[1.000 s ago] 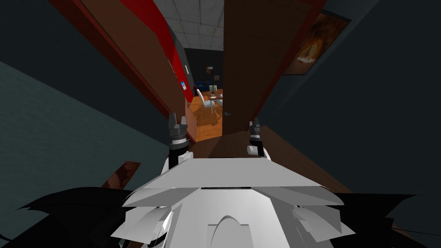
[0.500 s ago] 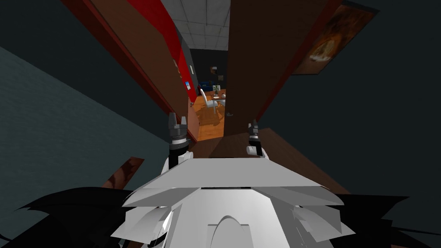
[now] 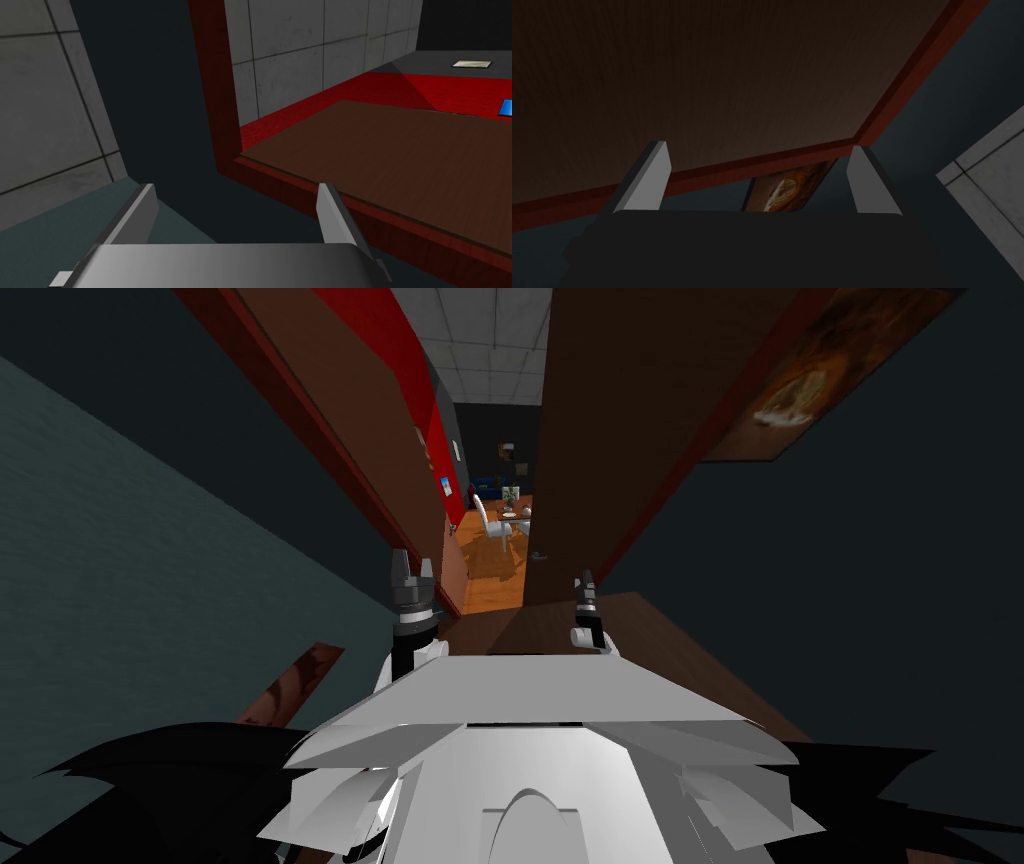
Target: Push the door open
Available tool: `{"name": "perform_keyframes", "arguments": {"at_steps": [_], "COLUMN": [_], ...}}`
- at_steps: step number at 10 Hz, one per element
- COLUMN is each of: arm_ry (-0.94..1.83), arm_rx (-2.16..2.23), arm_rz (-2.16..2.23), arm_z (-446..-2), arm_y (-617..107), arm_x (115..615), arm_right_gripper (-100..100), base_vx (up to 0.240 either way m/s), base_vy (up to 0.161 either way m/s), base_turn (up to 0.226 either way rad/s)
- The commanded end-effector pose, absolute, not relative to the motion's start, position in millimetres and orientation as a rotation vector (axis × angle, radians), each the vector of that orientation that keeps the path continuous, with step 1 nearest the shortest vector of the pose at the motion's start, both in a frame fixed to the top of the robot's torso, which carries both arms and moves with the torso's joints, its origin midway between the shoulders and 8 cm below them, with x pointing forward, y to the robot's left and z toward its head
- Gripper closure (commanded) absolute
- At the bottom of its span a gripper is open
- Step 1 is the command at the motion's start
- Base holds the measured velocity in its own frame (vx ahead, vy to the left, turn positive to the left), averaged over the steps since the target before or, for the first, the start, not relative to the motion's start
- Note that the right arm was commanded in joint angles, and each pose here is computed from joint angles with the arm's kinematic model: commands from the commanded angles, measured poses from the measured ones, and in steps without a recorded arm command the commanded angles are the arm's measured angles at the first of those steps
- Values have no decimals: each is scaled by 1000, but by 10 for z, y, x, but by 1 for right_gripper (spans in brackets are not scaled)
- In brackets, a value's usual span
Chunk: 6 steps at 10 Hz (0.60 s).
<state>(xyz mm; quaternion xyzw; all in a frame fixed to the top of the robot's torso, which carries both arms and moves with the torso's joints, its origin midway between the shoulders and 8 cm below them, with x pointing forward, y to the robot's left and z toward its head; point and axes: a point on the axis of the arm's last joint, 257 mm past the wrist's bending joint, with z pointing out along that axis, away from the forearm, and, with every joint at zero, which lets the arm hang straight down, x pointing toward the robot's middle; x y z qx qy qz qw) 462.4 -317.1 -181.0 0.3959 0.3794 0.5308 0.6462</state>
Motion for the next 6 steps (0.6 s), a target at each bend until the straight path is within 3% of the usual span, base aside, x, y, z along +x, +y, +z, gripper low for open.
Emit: {"name": "perform_keyframes", "arguments": {"at_steps": [1,6], "arm_ry": [873,904], "arm_rx": [918,993], "arm_rz": [1203,1181], "arm_z": [-1907,-2327], "arm_y": [-3184,-3281], "arm_x": [4637,4737], "arm_right_gripper": [-100,-100], "base_vx": [54,62], "base_vy": [-24,-36], "base_turn": [76,148]}}
